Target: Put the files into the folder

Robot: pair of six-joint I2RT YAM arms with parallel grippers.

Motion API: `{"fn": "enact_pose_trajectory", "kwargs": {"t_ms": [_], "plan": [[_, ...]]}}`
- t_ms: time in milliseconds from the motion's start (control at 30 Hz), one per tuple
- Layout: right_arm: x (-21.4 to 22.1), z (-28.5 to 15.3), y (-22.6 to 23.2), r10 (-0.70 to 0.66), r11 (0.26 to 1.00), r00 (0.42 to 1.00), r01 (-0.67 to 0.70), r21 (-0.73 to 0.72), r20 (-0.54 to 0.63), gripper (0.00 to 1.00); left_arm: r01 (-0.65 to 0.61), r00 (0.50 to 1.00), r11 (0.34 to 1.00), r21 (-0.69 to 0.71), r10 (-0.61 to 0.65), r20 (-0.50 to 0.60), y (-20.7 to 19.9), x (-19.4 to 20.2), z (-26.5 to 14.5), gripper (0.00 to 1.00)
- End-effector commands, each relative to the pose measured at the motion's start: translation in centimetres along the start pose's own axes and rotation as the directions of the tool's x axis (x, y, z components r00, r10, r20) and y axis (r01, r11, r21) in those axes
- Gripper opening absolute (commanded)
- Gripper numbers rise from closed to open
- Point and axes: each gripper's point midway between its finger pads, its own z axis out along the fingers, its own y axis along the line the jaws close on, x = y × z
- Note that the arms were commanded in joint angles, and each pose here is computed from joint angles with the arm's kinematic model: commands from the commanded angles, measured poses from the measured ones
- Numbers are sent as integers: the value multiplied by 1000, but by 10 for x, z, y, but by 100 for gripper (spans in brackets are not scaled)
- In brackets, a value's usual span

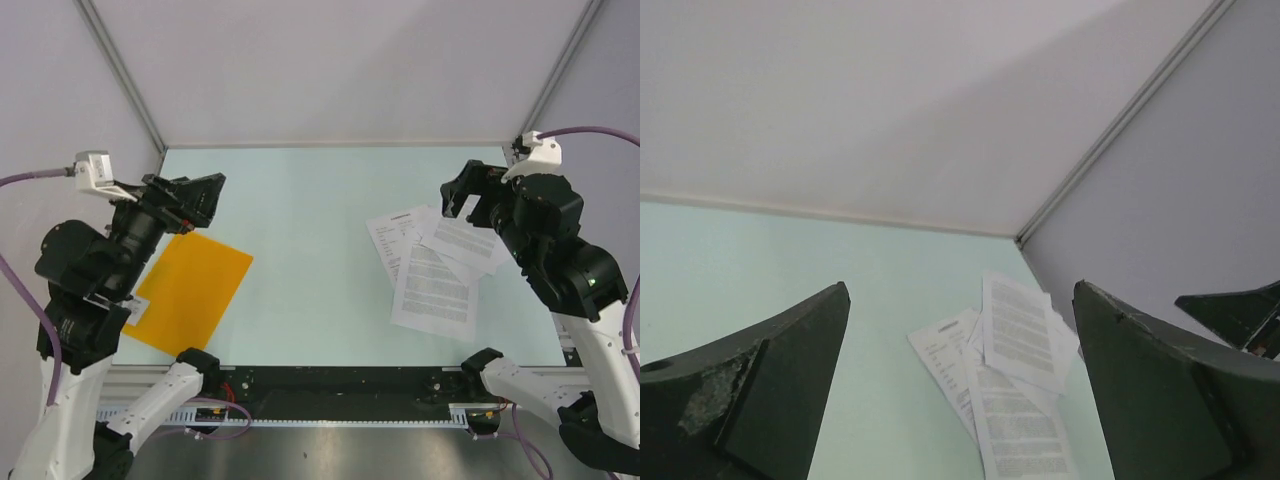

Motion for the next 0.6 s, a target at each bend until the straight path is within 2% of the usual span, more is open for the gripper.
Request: {"fn": "enact_pose_trajectory", "kwargs": {"t_ms": [0,67,133,167,267,333,367,400,433,467,533,567], "plan": [[15,13,0,22,999,998,-20,28,-66,100,5,986,996,-87,-20,-166,17,34,16,100],[28,20,0,17,999,994,-14,36,-107,100,-4,976,987,-163,-31,-215,34,50,18,100],[41,29,2,25,999,989,-20,41,-149,100,-8,975,975,-224,-41,-216,49,58,14,100],[47,31,2,28,999,985,-21,42,-168,100,-24,977,947,-320,-46,-208,72,68,12,100],[73,45,7,25,999,966,-14,43,-258,100,-28,985,883,-469,-57,-165,114,81,-1,100],[95,56,8,38,997,945,-14,75,-326,100,-50,980,854,-517,-57,-189,134,92,-5,100],[101,60,10,40,996,937,-12,84,-347,100,-68,971,805,-589,-83,-225,161,105,-9,100],[110,61,10,31,996,926,4,93,-376,100,-64,959,794,-605,-119,-257,170,117,-10,100],[123,67,16,9,996,910,29,84,-415,100,-61,952,760,-647,-150,-266,185,125,-14,100],[130,69,20,-9,996,902,46,76,-433,100,-68,938,674,-736,-208,-277,216,141,-25,100],[143,70,22,-29,993,883,80,89,-468,100,-33,937,555,-831,-272,-219,247,150,-42,100],[154,70,32,-56,993,865,100,62,-498,100,-6,938,457,-889,-305,-163,274,156,-61,99]]}}
